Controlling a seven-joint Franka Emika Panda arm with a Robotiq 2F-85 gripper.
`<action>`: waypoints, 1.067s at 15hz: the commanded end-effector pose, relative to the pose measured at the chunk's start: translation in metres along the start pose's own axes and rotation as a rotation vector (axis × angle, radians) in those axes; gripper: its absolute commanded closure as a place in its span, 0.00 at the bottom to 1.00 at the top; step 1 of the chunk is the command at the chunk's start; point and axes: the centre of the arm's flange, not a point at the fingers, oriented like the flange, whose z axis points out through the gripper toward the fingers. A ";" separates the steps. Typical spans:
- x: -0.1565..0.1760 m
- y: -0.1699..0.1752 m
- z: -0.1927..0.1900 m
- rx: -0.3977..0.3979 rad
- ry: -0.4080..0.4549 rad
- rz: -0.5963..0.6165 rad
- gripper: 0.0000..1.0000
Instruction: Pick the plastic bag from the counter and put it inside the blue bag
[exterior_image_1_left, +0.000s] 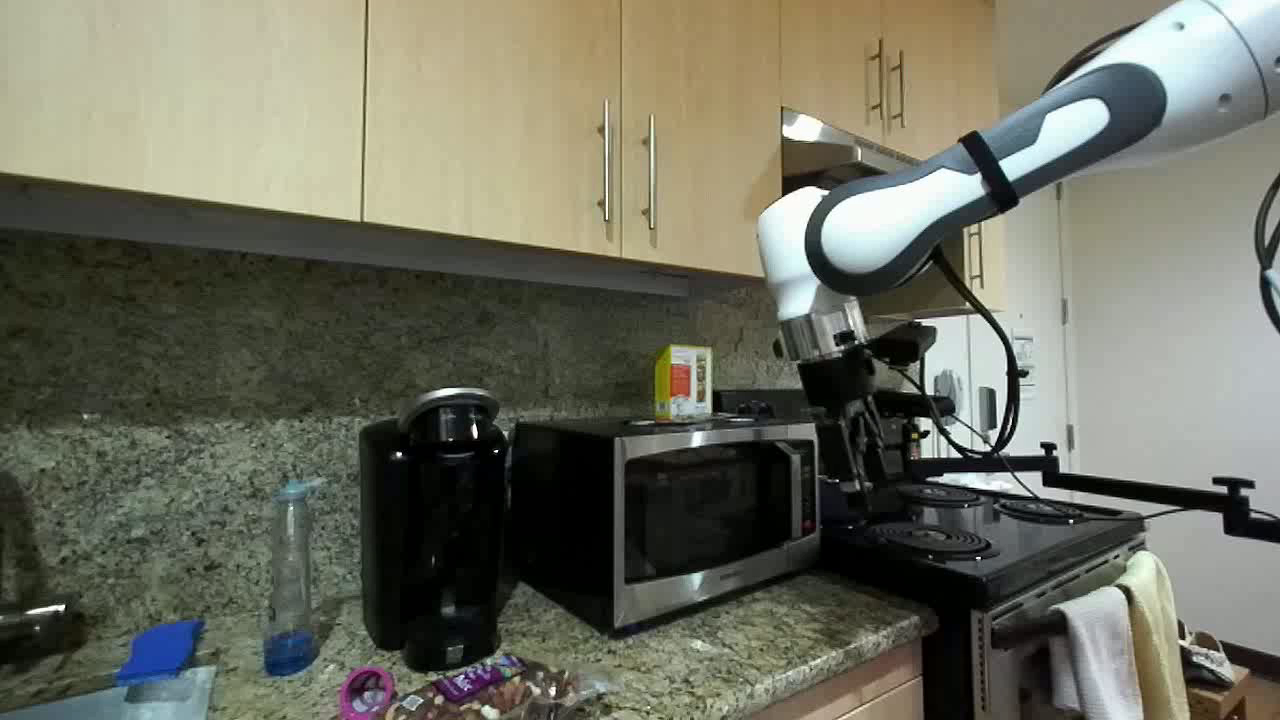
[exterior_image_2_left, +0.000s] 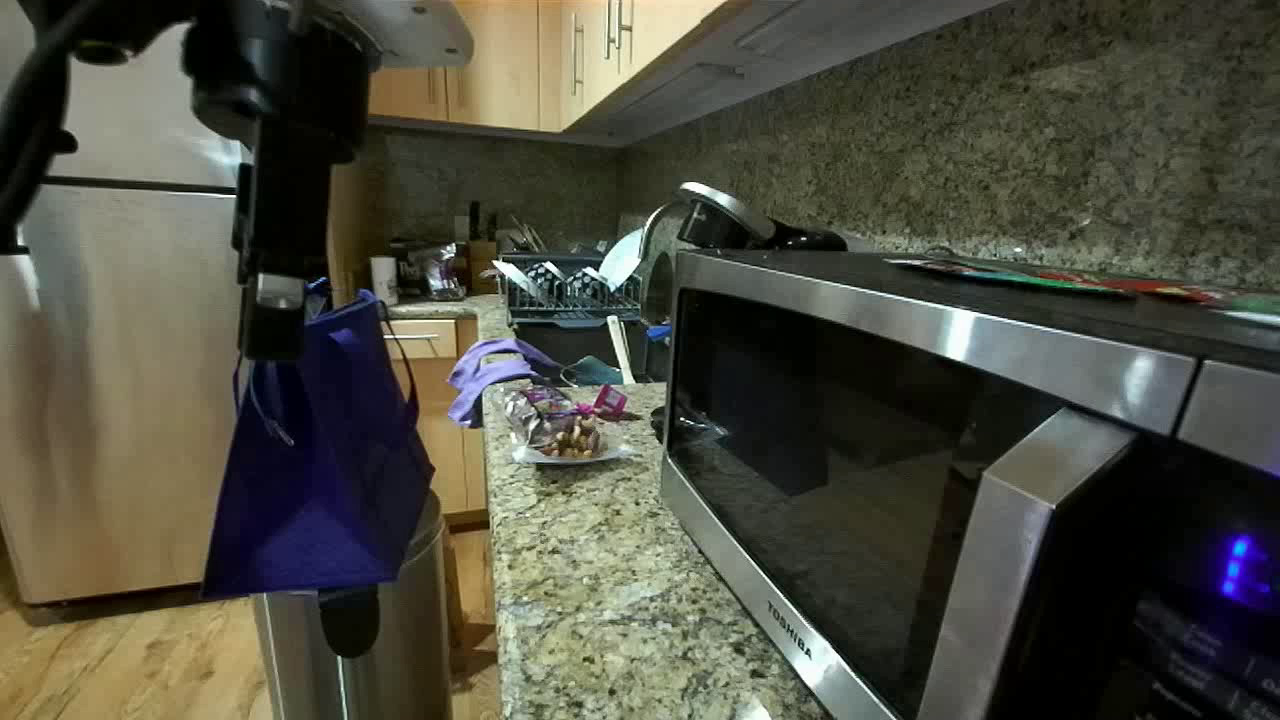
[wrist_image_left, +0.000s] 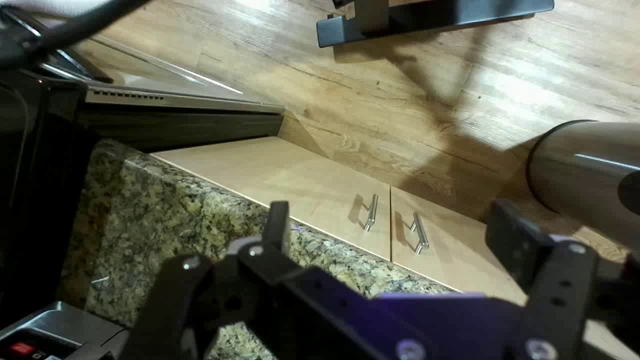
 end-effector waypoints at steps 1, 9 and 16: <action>0.000 0.000 0.000 0.000 0.000 0.000 0.00; 0.028 -0.034 -0.004 0.020 0.051 -0.208 0.00; 0.073 -0.118 0.008 -0.035 0.116 -0.562 0.00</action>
